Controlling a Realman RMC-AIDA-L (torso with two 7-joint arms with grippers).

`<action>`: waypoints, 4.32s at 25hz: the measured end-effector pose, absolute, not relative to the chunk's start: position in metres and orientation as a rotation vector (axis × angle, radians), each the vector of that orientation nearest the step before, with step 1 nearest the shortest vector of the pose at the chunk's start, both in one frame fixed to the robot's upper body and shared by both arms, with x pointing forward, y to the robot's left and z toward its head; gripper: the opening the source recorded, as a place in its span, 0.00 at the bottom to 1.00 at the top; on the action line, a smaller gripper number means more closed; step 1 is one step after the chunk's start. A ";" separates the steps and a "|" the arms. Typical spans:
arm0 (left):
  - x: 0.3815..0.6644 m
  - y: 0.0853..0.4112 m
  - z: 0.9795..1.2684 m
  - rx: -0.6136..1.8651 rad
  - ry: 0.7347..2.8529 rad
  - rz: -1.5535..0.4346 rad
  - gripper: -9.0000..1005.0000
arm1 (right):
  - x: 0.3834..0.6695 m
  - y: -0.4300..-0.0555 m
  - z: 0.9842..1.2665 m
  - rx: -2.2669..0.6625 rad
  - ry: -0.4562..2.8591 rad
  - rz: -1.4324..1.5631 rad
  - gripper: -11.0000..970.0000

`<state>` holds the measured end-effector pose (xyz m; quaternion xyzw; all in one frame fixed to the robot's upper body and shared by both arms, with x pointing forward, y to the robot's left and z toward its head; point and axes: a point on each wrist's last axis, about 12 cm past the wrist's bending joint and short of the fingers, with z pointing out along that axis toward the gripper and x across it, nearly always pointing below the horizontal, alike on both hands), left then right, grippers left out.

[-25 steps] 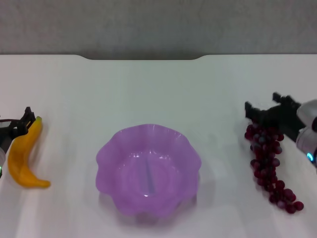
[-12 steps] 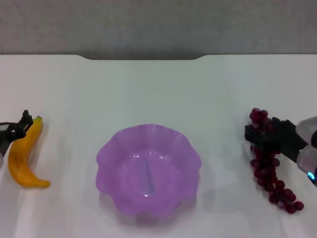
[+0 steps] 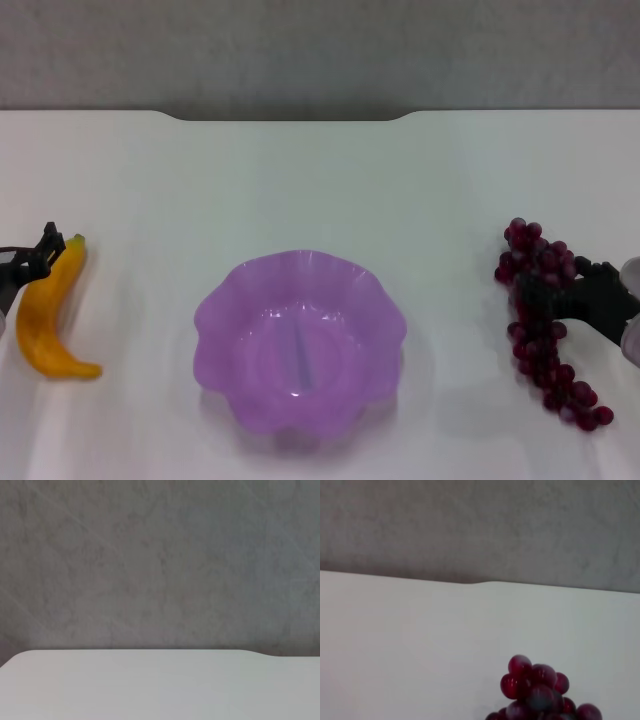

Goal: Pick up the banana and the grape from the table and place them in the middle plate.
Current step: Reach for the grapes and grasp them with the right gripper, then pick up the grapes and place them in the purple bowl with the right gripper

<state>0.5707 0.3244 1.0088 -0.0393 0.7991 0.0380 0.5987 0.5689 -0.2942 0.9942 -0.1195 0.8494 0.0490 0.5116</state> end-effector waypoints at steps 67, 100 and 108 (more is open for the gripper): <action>0.568 0.327 1.007 -0.086 1.859 0.098 0.86 | 0.561 -0.287 0.988 -0.394 2.061 0.124 0.48; 0.567 0.329 1.006 -0.090 1.864 0.104 0.86 | 0.597 -0.262 1.044 -0.407 1.709 0.255 0.41; 0.564 0.332 1.005 -0.096 1.867 0.111 0.86 | 0.609 -0.223 1.075 -0.471 1.564 0.426 0.41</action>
